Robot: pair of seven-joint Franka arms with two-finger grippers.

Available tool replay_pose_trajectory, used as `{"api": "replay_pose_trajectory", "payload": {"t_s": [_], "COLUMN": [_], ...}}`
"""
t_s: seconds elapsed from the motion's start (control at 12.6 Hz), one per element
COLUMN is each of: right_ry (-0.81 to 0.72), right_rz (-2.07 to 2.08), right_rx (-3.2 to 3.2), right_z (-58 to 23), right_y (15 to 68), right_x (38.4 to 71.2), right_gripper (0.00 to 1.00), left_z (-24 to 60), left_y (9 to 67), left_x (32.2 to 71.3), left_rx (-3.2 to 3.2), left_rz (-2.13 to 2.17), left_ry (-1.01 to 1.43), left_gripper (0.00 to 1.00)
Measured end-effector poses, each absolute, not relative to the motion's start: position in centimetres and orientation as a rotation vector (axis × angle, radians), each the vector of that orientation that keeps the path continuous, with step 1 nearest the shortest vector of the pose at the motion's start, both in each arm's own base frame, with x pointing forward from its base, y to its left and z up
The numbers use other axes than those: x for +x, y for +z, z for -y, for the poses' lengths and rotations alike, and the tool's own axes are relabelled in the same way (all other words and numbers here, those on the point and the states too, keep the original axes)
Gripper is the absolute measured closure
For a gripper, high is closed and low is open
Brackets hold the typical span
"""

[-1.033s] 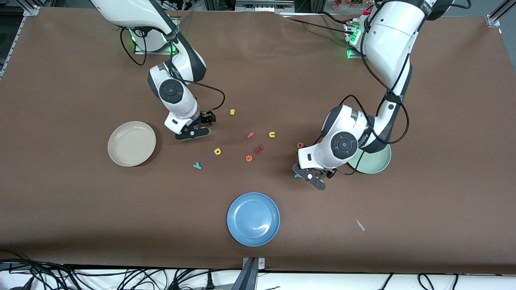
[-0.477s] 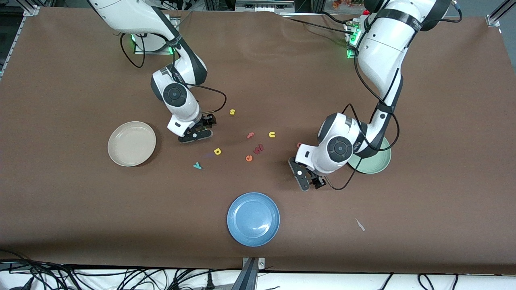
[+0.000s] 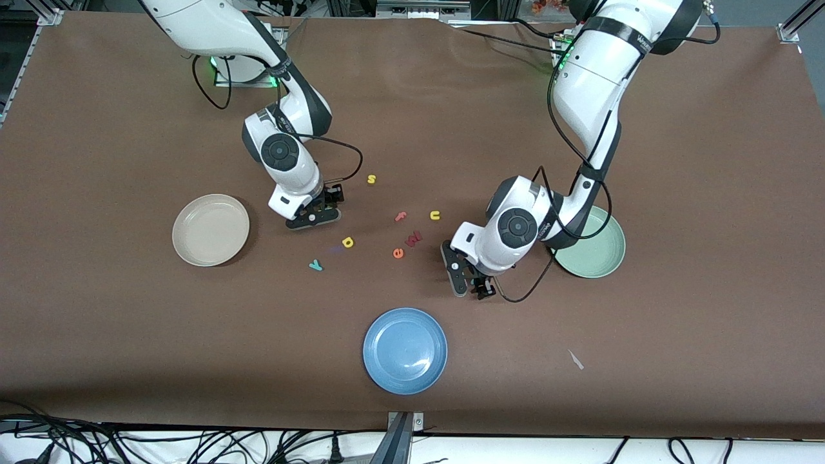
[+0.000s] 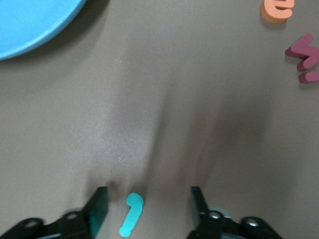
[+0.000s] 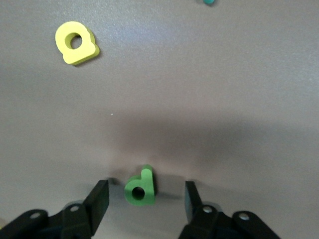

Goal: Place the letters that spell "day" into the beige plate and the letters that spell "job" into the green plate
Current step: 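Grip green d with the right gripper while the left gripper grips teal l, then place d on cream plate with the right gripper while the left gripper places l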

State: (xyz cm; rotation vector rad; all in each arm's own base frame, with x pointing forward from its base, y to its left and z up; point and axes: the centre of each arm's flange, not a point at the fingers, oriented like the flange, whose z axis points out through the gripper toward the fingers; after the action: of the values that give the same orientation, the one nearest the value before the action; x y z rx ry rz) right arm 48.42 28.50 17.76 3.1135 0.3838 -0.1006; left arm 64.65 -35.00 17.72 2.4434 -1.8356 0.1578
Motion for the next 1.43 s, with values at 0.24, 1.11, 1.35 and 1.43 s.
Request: {"api": "replay_pose_trajectory", "payload": {"t_s": [0.24,1.11,1.35,1.43], "right_ry": [-0.097,-0.073,-0.042,-0.043], "right_rz": [-0.385,-0.375,-0.303,-0.271], "right_rx": [3.116,3.117,3.1,3.087], "right_z": [-28.5,-28.4,-25.4,-23.6], "right_y": [17.5,18.5,20.6,21.3], "right_x": [48.4,49.4,51.5,52.3], "right_gripper": [0.38,0.73,0.73,0.73], "left_z": [34.4,33.4,32.3,31.3], "left_y": [17.6,18.6,20.1,21.2], "left_x": [65.1,66.2,66.5,66.5], "left_rx": [2.427,2.423,2.461,2.487], "left_rz": [1.867,1.889,1.818,1.763], "left_ry": [0.16,0.188,0.099,0.023], "left_gripper": [0.42,0.89,0.89,0.89]}}
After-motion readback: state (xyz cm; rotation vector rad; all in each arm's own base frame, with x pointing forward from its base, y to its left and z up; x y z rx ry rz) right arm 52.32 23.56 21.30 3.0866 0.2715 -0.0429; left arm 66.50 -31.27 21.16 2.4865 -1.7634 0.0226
